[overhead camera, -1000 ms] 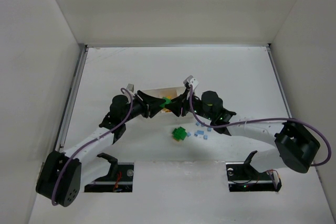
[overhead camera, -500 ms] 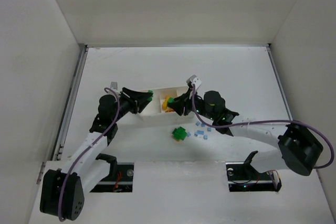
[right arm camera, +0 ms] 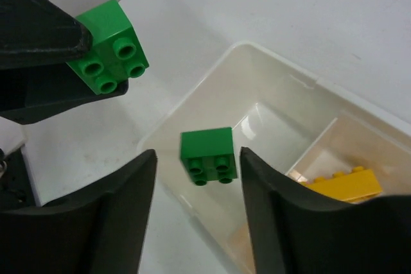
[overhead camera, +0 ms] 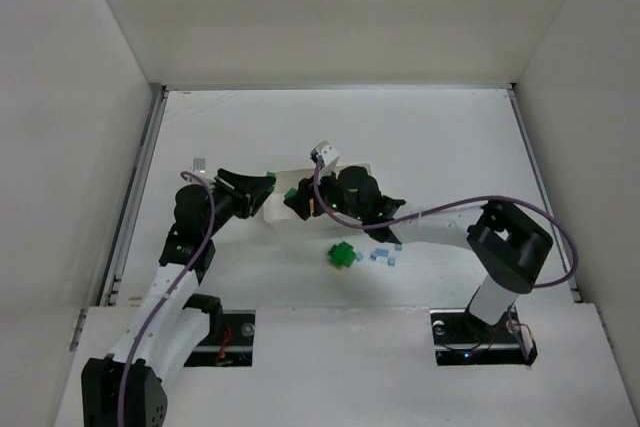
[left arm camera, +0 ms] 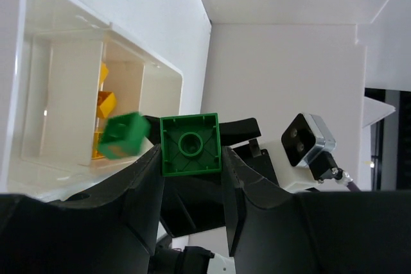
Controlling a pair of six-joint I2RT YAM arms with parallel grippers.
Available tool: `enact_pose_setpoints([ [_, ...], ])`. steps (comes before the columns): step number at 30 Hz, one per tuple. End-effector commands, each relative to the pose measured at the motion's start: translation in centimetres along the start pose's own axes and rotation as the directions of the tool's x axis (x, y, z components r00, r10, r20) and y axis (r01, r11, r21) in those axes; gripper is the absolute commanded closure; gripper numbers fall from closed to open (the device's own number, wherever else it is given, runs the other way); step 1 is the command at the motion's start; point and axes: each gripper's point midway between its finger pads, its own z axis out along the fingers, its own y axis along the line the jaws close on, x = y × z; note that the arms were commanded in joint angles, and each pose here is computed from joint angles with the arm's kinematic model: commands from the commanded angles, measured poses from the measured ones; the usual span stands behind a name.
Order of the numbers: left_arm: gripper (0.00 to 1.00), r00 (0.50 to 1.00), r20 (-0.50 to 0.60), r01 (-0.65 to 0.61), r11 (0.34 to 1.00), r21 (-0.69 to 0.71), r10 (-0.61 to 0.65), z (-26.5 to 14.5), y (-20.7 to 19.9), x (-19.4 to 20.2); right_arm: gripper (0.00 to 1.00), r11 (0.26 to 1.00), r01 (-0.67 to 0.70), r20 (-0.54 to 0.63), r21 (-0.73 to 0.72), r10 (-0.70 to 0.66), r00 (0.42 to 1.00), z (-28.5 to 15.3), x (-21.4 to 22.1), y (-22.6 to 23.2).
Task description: Sort the legos into containers by color
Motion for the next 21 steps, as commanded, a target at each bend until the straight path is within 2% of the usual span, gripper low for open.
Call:
enact_pose_setpoints([
  [1, 0.87, 0.996, 0.038, -0.08, 0.997, 0.012, 0.079, -0.3, -1.5, -0.9, 0.35, 0.999, 0.003, 0.096, 0.038, -0.007, 0.995, 0.5, -3.2, 0.0],
  [3, 0.86, 0.994, 0.043, -0.097, 0.995, -0.008, 0.098, -0.1, -1.1, -1.0, 0.31, 0.999, 0.002, 0.105, 0.047, -0.007, 0.994, -0.2, -3.4, -0.1],
  [7, 0.86, 0.991, 0.033, -0.127, 0.991, -0.047, 0.129, 0.6, -0.4, -0.6, 0.32, 0.997, -0.005, 0.129, 0.075, -0.005, 0.992, -2.4, -3.6, -0.5],
  [9, 0.85, 0.987, 0.034, -0.156, 0.985, -0.07, 0.159, 1.2, 0.0, -0.5, 0.4, 0.994, -0.012, 0.135, 0.108, -0.003, 0.991, -3.7, -3.7, -1.0],
  [12, 0.83, 0.973, 0.013, -0.225, 0.964, -0.14, 0.229, 2.2, 1.1, 0.0, 0.57, 0.979, -0.032, 0.11, 0.203, 0.01, 0.994, -6.2, -2.5, -2.7],
  [14, 0.82, 0.958, -0.006, -0.282, 0.939, -0.197, 0.286, 2.8, 2.1, 0.4, 0.6, 0.952, -0.047, 0.059, 0.303, 0.03, 0.998, -8.3, -0.5, -4.1],
  [17, 0.78, 0.928, -0.024, -0.365, 0.891, -0.271, 0.373, 3.6, 3.2, 0.8, 0.53, 0.924, -0.023, -0.024, 0.381, 0.035, 0.999, -11.0, 2.6, -4.4],
  [20, 0.7, 0.893, -0.028, -0.433, 0.838, -0.332, 0.45, 4.4, 3.8, 1.0, 0.31, 0.921, 0.007, -0.1, 0.389, 0.035, 0.994, -13.0, 5.1, -3.7],
  [21, 0.67, 0.881, -0.031, -0.451, 0.819, -0.356, 0.472, 4.6, 4.1, 0.9, 0.28, 0.923, 0.009, -0.121, 0.386, 0.041, 0.992, -13.3, 5.7, -3.5],
])
